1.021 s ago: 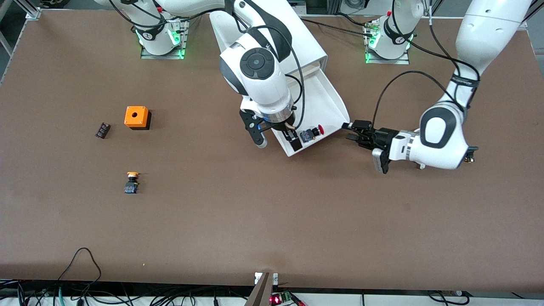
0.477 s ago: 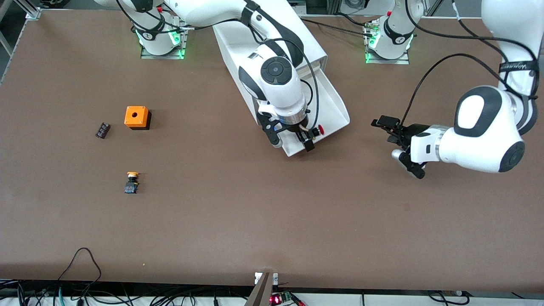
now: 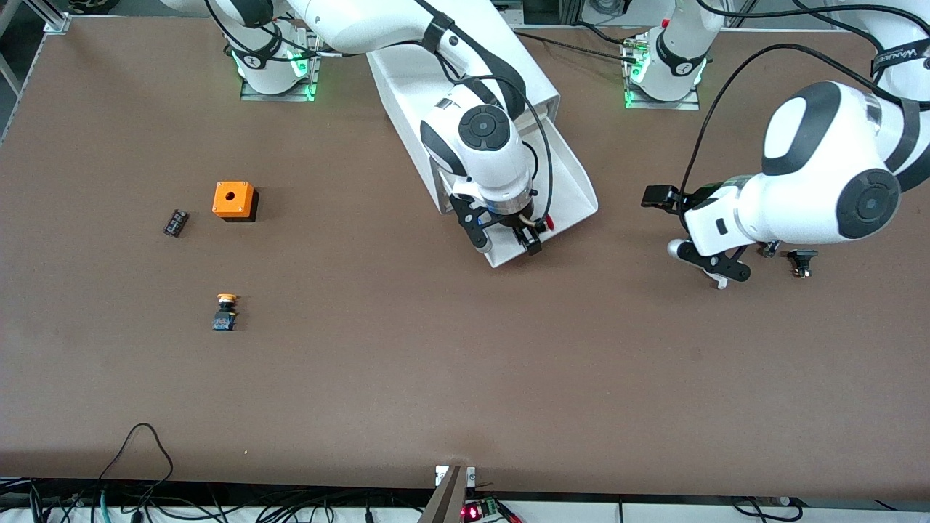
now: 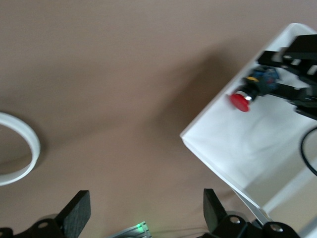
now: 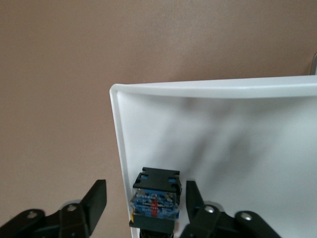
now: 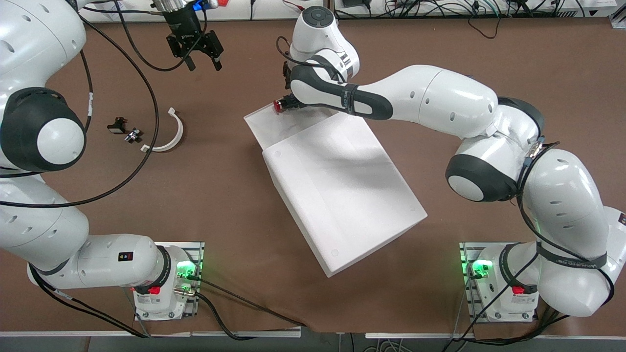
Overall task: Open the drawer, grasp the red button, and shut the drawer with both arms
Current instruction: 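Grasp the red button with the right gripper while the left gripper releases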
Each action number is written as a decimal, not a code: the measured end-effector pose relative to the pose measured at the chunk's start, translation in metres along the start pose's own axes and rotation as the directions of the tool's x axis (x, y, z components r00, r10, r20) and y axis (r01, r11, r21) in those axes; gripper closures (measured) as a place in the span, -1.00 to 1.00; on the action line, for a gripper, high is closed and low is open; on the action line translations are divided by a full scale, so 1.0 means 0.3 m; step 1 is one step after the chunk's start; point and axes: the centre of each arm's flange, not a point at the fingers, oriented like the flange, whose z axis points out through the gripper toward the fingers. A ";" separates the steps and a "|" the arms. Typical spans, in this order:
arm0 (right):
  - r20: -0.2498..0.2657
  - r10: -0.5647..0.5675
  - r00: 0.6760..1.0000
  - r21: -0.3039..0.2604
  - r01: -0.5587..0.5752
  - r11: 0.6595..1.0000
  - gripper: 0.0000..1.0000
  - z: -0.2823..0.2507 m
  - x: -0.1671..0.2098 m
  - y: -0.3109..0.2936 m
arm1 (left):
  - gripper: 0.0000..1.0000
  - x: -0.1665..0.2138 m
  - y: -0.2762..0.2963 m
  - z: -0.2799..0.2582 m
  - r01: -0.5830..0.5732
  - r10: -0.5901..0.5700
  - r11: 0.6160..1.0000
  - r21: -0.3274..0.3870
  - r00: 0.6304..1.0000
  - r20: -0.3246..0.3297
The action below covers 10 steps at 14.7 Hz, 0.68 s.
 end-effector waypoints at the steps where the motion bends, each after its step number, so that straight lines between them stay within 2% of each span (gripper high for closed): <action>1: 0.000 0.000 1.000 0.001 0.000 1.000 -0.16 -0.001 -0.001 0.000 | -1.00 0.004 0.016 0.011 0.026 -0.026 0.999 0.031 1.000 0.002; 2: 0.001 0.000 1.000 0.001 0.000 1.000 0.12 -0.002 -0.001 -0.001 | -1.00 0.011 0.047 0.020 0.063 -0.063 0.996 0.056 0.998 -0.007; 3: 0.001 -0.001 1.000 0.003 0.001 1.000 0.19 -0.005 -0.002 -0.002 | -1.00 0.015 0.073 0.025 0.097 -0.096 0.993 0.072 0.995 -0.016; 6: 0.002 -0.001 1.000 0.004 0.001 1.000 0.19 -0.007 -0.004 -0.003 | -1.00 0.024 0.099 0.028 0.175 -0.170 0.978 0.113 0.984 -0.048; 10: -0.006 -0.002 1.000 0.002 0.002 1.000 0.19 -0.031 0.004 -0.013 | -1.00 0.044 0.068 0.003 0.205 -0.194 0.974 0.100 0.975 -0.111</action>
